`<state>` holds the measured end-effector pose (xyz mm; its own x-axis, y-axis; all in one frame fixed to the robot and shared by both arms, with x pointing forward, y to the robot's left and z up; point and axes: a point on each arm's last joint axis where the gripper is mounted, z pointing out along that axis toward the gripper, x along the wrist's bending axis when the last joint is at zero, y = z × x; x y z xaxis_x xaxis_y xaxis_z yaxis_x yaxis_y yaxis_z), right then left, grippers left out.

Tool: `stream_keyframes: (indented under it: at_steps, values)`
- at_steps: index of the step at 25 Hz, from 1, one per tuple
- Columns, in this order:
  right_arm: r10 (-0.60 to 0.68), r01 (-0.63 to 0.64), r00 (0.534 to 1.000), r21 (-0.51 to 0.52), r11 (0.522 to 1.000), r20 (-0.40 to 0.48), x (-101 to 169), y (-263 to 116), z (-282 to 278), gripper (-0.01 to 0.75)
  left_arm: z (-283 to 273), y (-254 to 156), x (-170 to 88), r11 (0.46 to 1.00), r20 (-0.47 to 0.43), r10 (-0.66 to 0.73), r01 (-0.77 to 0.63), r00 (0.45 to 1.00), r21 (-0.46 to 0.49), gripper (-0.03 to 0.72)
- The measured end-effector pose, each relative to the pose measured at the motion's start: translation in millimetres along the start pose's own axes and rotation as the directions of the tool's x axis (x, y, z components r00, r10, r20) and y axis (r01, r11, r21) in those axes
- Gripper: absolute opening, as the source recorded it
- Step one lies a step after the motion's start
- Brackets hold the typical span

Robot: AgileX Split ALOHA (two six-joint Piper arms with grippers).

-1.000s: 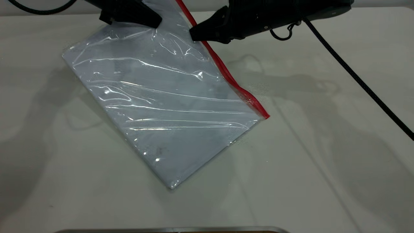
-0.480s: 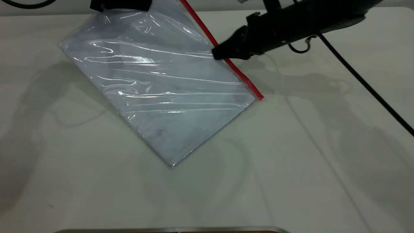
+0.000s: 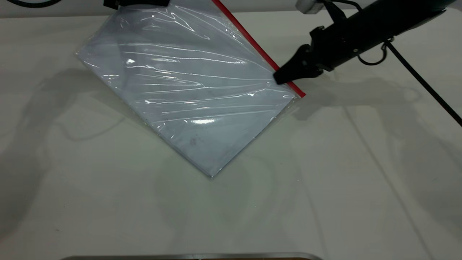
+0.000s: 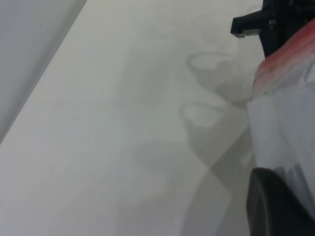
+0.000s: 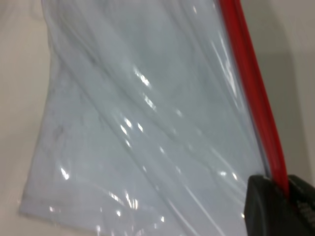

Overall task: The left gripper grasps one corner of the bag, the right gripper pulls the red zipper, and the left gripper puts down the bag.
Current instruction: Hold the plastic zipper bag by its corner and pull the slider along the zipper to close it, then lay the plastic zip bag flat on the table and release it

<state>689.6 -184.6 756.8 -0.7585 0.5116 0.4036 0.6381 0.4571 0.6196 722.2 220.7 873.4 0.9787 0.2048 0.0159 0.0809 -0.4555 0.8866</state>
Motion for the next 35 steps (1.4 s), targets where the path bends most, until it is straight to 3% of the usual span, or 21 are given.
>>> stream_keyframes:
  at_steps: [6, 14, 17, 21, 25, 30, 33, 35]
  values:
    - [-0.029, 0.028, 0.999, 0.075, 0.997, 0.015, -7.7, -12.7, -5.5, 0.041, -1.8, -1.3, 2.7, 1.0, -0.025, -0.006, 0.006, 1.0, 0.004, 0.053]
    - [0.021, -0.023, 0.999, 0.05, 0.998, 0.028, -9.4, -11.4, -5.5, 0.062, -3.6, -2.0, 4.2, 1.0, -0.037, -0.011, 0.011, 0.999, 0.002, 0.053]
    - [0.033, -0.036, 0.997, 0.043, 0.998, 0.066, -14.1, -12.2, -8.2, 0.139, -8.1, -4.3, 8.2, 0.999, -0.07, -0.035, 0.035, 0.997, -0.001, 0.053]
    - [0.006, -0.007, 0.995, 0.012, 1.0, 0.098, -11.4, 6.1, -25.3, 0.325, -7.9, -10.7, 10.2, 0.995, -0.086, -0.101, 0.101, 0.991, -0.001, 0.053]
    - [-0.041, 0.048, 0.994, -0.063, 0.997, 0.098, 8.9, 51.0, -62.8, 0.426, 11.5, -24.9, 3.5, 0.974, -0.061, -0.224, 0.225, 0.973, 0.003, 0.054]
    - [-0.063, 0.061, 0.998, -0.154, 0.986, -0.007, 57.7, 105.2, -120.3, 0.415, 45.1, -44.9, -10.0, 0.916, -0.04, -0.397, 0.398, 0.917, 0.048, 0.092]
    - [-0.102, 0.086, 0.992, -0.197, 0.977, -0.069, 96.7, 133.9, -161.5, 0.398, 55.8, -46.4, -13.9, 0.892, -0.043, -0.446, 0.448, 0.894, 0.065, 0.198]
    - [-0.128, 0.108, 0.989, -0.218, 0.97, -0.081, 122.0, 148.6, -188.0, 0.394, 54.7, -41.8, -13.5, 0.874, -0.046, -0.479, 0.481, 0.876, 0.06, 0.312]
